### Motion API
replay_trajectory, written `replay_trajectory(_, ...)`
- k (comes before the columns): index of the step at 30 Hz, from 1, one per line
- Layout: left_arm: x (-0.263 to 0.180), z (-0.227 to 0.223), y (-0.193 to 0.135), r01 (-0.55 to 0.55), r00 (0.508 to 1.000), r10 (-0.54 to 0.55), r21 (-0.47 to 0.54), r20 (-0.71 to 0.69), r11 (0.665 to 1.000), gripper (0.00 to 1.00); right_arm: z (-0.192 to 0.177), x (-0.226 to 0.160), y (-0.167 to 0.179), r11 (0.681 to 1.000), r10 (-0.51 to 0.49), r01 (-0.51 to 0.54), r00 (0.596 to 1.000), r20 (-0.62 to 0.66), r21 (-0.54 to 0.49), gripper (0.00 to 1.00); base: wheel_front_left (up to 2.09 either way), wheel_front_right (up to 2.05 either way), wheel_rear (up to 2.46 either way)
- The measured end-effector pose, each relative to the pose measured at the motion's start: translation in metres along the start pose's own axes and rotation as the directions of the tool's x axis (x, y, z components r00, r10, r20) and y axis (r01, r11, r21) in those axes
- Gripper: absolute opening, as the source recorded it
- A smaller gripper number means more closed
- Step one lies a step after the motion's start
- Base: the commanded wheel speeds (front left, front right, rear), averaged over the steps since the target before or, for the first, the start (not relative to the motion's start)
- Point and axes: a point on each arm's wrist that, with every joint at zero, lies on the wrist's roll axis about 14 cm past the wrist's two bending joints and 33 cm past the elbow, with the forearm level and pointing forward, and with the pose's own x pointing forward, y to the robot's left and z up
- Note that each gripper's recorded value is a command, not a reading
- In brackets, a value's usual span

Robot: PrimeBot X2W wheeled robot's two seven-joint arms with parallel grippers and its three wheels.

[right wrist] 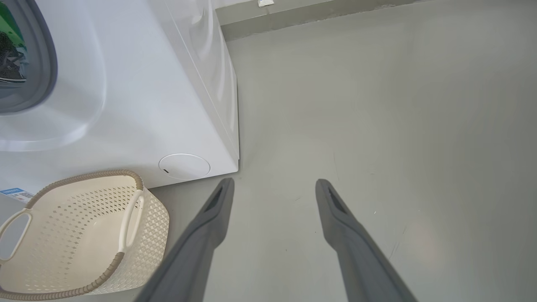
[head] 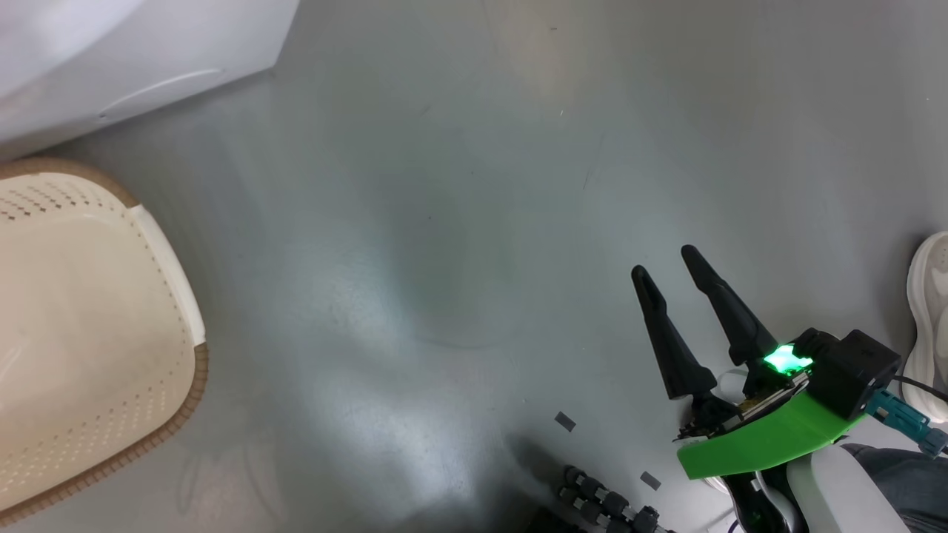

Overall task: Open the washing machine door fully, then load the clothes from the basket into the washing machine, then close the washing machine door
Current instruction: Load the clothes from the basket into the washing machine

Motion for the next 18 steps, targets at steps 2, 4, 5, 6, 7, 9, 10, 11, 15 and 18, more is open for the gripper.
replay_trajectory(2,-0.001,-0.009,-0.002,-0.003,1.0,0.003,0.007,-0.029,1.0,0.0,-0.001,-0.002,-0.001,1.0,-0.003,0.003,1.0,-0.006,-0.001,1.0,0.0,0.0,0.0)
replay_trajectory(4,-0.003,-0.017,-0.004,0.008,0.998,-0.007,0.018,-0.063,1.0,0.07,0.0,-0.003,-0.002,1.0,-0.007,0.007,1.0,-0.004,-0.002,1.0,0.0,0.0,0.0)
replay_trajectory(5,-0.003,-0.022,-0.004,0.008,0.996,-0.007,0.021,-0.083,1.0,0.21,0.001,-0.004,-0.003,1.0,-0.009,0.009,1.0,-0.001,-0.002,1.0,0.0,0.0,0.0)
replay_trajectory(6,-0.005,-0.027,-0.004,0.011,0.994,-0.008,0.024,-0.108,1.0,0.35,0.001,-0.005,-0.003,1.0,-0.013,0.013,1.0,0.0,-0.002,1.0,0.0,0.0,0.0)
replay_trajectory(7,-0.006,-0.031,-0.005,0.017,0.991,-0.013,0.027,-0.136,0.999,0.48,0.001,-0.006,-0.004,1.0,-0.016,0.016,1.0,-0.001,-0.001,1.0,0.0,0.0,0.0)
replay_trajectory(9,-0.009,-0.038,-0.003,0.014,0.983,-0.008,0.03,-0.184,0.999,1.0,0.002,-0.009,-0.005,1.0,-0.021,0.021,1.0,0.001,0.001,1.0,0.0,0.0,0.0)
replay_trajectory(10,-0.009,-0.038,-0.002,0.005,0.98,-0.001,0.023,-0.201,1.0,1.0,0.001,-0.01,-0.006,1.0,-0.023,0.023,1.0,0.0,0.003,1.0,0.0,0.0,0.0)
replay_trajectory(11,-0.008,-0.038,-0.001,0.0,0.977,0.005,0.022,-0.214,1.0,1.0,0.001,-0.01,-0.006,1.0,-0.023,0.023,1.0,-0.001,0.005,1.0,0.0,0.0,0.0)
replay_trajectory(15,-0.009,-0.04,0.004,-0.024,0.959,0.031,0.026,-0.281,0.999,1.0,0.004,-0.009,-0.004,1.0,-0.017,0.017,1.0,0.01,0.009,1.0,0.0,0.0,0.0)
replay_trajectory(18,-0.012,-0.037,0.004,-0.035,0.951,0.04,0.023,-0.307,0.999,1.0,0.007,-0.008,-0.004,1.0,-0.014,0.014,1.0,0.023,0.011,1.0,0.0,0.0,0.0)
